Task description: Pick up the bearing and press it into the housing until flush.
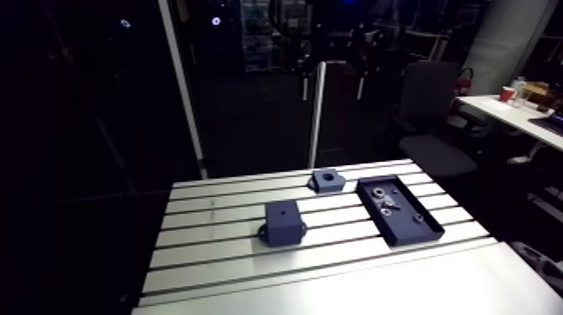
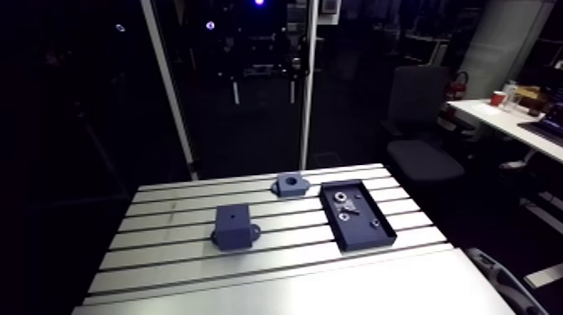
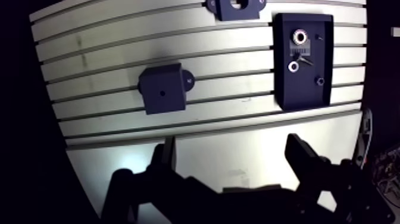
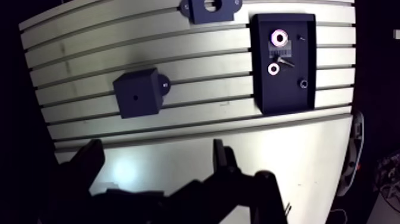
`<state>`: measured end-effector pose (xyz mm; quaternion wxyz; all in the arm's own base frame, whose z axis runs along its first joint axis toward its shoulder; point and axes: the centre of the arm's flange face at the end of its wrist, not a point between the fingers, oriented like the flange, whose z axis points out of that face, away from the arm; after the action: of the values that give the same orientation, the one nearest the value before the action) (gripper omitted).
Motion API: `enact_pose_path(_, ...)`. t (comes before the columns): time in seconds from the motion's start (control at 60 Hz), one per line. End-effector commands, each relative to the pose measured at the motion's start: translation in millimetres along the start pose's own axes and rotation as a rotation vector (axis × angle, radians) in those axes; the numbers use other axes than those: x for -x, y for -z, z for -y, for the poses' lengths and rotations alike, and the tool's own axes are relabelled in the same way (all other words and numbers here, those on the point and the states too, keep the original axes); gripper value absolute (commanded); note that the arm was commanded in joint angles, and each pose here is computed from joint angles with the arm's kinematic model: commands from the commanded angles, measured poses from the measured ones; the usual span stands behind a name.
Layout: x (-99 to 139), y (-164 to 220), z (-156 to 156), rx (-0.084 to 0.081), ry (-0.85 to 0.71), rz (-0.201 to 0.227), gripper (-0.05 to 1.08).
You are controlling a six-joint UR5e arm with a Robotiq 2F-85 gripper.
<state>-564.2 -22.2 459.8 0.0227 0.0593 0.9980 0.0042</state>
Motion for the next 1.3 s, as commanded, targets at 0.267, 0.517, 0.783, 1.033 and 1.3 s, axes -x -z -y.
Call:
enact_pose_path(0.267,11,10,29,0.022,0.054,0.016,0.01)
enact_pose_path(0.517,10,9,29,0.023,0.053,0.017,0.01)
enact_pose_path(0.783,9,9,27,0.034,0.057,0.012,0.01)
enact_pose_path(1.033,4,7,17,0.057,0.068,0.016,0.00)
enact_pose_path(1.3,-13,-3,-41,0.091,0.097,0.009,0.00)
